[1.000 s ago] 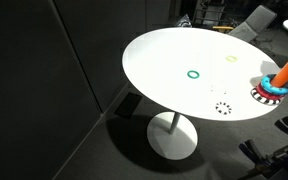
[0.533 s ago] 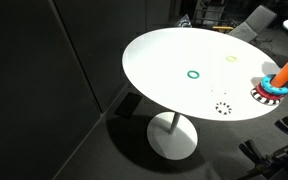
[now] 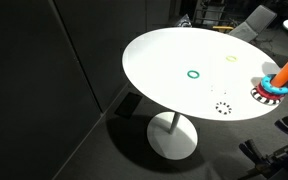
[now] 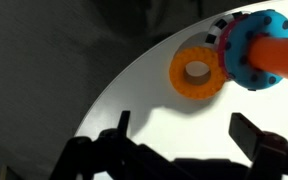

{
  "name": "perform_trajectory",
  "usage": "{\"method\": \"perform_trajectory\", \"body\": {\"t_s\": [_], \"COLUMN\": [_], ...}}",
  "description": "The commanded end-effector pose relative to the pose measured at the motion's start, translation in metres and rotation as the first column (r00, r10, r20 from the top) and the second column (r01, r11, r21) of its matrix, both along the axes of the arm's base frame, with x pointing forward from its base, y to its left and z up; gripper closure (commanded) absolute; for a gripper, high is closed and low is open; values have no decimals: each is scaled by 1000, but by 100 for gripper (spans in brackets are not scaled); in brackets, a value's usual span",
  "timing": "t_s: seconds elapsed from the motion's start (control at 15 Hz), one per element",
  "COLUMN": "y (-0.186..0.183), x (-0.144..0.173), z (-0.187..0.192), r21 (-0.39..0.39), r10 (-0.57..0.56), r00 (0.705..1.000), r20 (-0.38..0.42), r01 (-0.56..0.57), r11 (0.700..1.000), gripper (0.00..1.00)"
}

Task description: Pick up the orange ring and place it on the stack of rings

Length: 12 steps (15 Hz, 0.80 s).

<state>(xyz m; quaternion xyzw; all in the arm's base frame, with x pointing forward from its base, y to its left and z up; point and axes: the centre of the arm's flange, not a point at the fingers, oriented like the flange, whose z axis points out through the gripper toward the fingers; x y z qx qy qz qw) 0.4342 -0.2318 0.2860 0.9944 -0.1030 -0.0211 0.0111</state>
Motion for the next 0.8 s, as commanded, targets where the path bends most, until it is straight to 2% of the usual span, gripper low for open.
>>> {"method": "perform_trajectory", "body": {"t_s": [0.0, 0.4, 0.73], "y": [-17, -35, -35], "x": [-4, -17, -21], "z": [-19, -59, -95], "r21": [3, 10, 31], "r10": [-22, -48, -50], "r00": [1000, 998, 998], "r20": [-13, -27, -25], "r01": [22, 48, 51], "r11": [1000, 999, 998], "gripper": [0, 0, 0]}}
